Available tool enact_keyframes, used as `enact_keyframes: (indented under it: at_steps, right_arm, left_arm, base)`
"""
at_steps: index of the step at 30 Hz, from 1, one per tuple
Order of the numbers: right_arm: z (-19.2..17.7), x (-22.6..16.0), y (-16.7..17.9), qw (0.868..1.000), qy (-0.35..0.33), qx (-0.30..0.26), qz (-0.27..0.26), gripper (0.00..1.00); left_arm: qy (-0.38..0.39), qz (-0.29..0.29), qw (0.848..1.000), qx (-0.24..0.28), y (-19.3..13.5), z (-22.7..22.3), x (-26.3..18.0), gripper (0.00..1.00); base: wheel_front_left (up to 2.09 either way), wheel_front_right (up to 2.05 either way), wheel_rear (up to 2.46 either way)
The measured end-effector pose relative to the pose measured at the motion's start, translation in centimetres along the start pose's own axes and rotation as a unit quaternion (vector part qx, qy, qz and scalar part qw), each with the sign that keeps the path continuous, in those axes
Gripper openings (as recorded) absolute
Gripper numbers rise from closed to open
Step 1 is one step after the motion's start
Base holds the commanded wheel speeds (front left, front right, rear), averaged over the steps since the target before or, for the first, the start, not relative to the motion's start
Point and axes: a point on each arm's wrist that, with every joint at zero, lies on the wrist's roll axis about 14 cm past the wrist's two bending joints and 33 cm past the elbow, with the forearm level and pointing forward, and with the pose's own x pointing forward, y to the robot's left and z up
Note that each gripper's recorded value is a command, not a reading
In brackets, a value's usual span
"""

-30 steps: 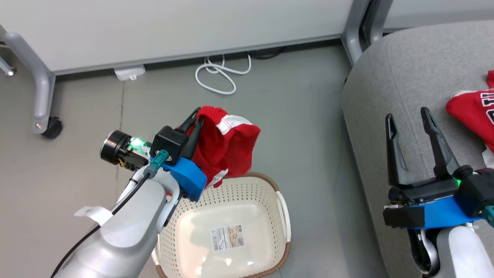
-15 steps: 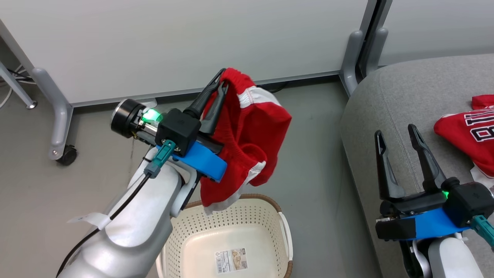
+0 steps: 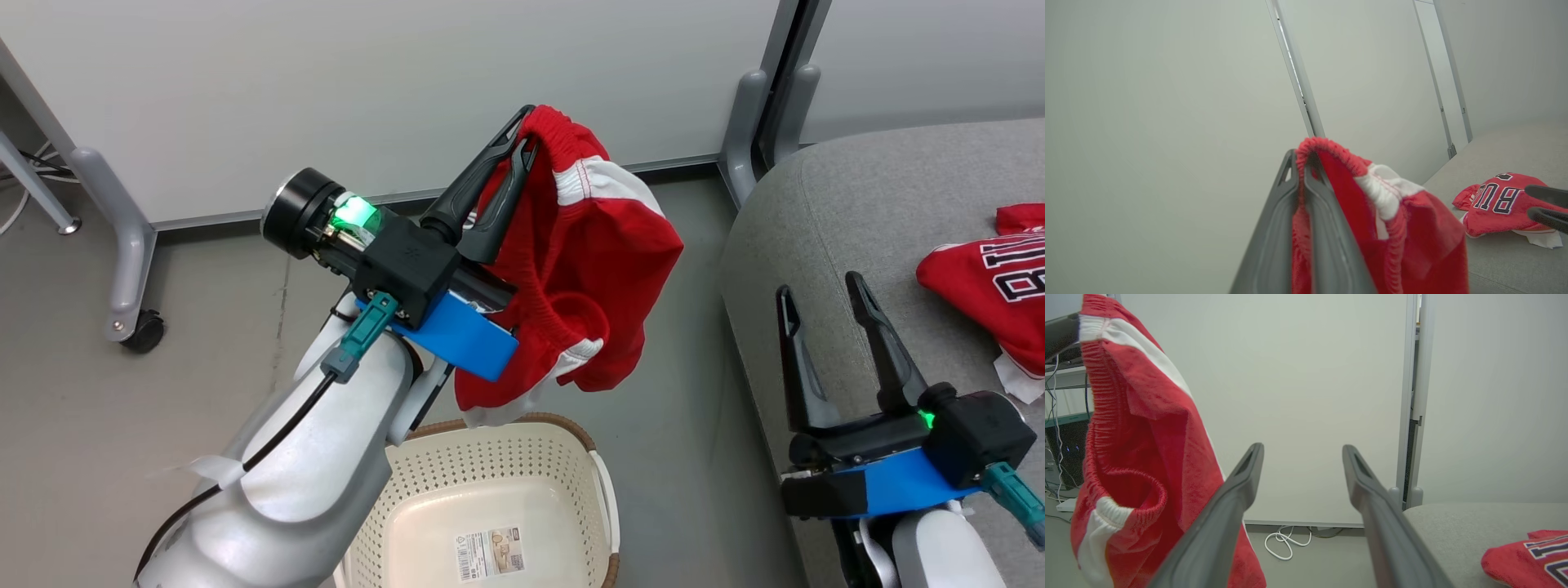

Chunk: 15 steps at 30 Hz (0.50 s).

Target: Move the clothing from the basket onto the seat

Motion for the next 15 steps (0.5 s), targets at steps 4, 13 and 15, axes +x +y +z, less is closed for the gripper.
enact_keyframes:
  at_steps: [4,13,15]
  right_arm:
    - [0.1,0.1,1.3,1.000,-0.001,-0.002,0.023,1.00]
    - [-0.3,1.1,4.1,0.993,0.007,-0.044,0.110,1.00]
    - [-0.5,1.6,4.6,0.990,0.011,-0.052,0.127,1.00]
  left_arm:
    - [0.000,-0.002,1.000,-0.001,-0.1,-0.1,0.1,0.00]
    - [-0.002,-0.011,1.000,-0.004,-0.7,-0.1,0.3,0.00]
    - [-0.003,-0.013,1.000,-0.003,-0.9,0.0,0.2,0.00]
  base:
    - [0.00,0.00,0.00]
    - [0.00,0.00,0.00]
    - [0.00,0.00,0.00]
